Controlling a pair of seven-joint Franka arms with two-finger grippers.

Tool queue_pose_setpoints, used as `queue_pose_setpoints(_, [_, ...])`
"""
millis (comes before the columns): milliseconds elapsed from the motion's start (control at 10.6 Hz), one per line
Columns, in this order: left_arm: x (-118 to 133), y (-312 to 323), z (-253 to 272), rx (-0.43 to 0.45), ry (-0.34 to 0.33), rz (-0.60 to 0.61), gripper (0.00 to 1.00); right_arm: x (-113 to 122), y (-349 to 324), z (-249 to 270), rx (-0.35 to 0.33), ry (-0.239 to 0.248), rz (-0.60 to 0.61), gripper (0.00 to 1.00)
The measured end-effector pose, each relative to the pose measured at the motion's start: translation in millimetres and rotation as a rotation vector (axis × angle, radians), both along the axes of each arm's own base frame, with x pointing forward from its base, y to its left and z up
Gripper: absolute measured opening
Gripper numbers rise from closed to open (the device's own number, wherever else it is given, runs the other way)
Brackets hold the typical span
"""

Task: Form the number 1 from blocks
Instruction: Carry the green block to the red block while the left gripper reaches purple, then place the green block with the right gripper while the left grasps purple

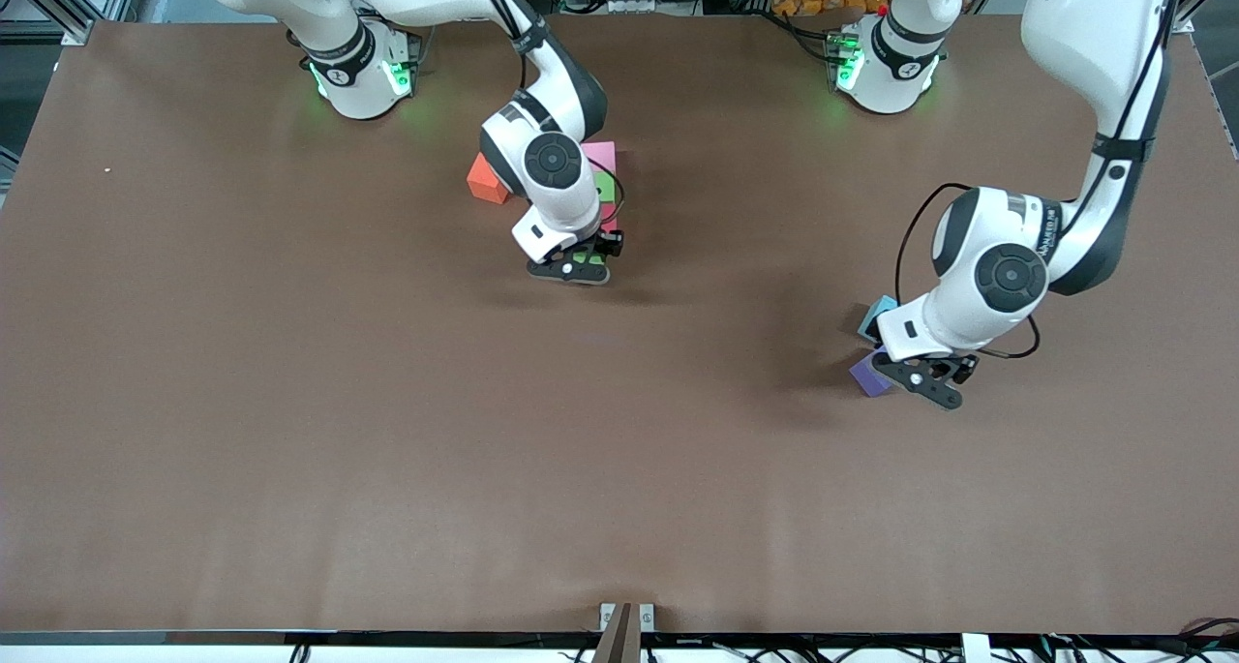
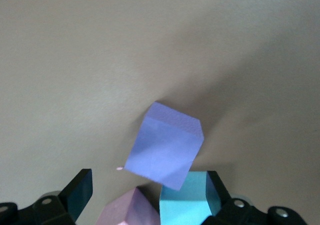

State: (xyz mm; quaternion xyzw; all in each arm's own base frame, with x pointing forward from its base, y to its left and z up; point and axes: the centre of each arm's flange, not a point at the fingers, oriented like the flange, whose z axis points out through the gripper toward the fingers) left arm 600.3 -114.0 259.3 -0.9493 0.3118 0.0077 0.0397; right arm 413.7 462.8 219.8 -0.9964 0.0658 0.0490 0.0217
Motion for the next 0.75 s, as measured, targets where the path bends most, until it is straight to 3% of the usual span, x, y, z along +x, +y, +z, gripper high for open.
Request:
queue_pose_setpoints(377, [-2,8,-18,-0.004,0.006,-0.120,1.00,-12,14,-22,0.003,-0.019,-0.024,0.62])
queue_pose_setpoints(753, [-2,8,-32,-0.011,0.004,-0.145,1.00,-14,17,-22,0.001,-0.016,-0.019,0.62])
